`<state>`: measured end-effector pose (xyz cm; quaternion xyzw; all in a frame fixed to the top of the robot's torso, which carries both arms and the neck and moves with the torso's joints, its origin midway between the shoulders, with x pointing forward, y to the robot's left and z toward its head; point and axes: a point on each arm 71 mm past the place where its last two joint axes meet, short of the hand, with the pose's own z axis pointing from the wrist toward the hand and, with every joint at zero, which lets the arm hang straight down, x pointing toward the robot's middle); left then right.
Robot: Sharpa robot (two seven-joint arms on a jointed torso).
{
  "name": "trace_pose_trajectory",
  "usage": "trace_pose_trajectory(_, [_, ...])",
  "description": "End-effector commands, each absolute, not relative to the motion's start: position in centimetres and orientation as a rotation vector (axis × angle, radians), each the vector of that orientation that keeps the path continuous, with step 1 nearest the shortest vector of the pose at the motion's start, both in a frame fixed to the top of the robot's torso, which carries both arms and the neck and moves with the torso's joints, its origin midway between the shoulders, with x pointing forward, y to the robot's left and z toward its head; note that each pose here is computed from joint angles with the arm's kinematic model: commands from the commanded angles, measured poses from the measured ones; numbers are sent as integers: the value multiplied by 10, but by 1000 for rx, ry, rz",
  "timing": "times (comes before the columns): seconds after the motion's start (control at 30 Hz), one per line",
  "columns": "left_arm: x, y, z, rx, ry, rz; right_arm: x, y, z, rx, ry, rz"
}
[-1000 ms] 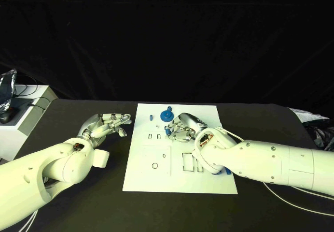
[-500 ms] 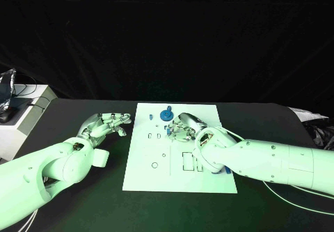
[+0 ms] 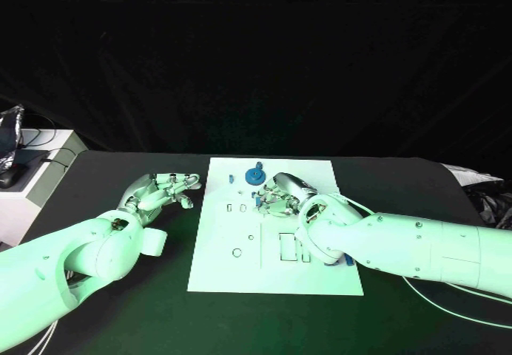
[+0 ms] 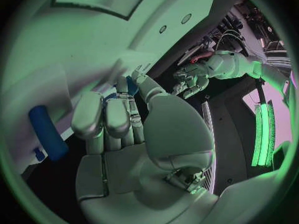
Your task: Assemble the parts on the task board
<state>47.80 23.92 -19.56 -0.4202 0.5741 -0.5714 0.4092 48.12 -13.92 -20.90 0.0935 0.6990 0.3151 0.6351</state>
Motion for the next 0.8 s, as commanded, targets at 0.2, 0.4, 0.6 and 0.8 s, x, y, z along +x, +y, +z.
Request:
trace_pose_trajectory(0.2, [477, 237, -195, -1054, 1453, -1463, 482, -140, -210, 197, 1596, 709])
trace_pose_trajectory(0.4, [477, 236, -196, -1055, 1455, -1463, 483, -141, -210, 200, 1586, 700])
trace_pose_trajectory(0.6, [477, 237, -196, -1056, 1456, -1462, 485, -142, -211, 205, 1574, 694])
trace_pose_trajectory(0.8, [477, 236, -196, -1056, 1457, -1463, 486, -141, -213, 203, 1575, 693])
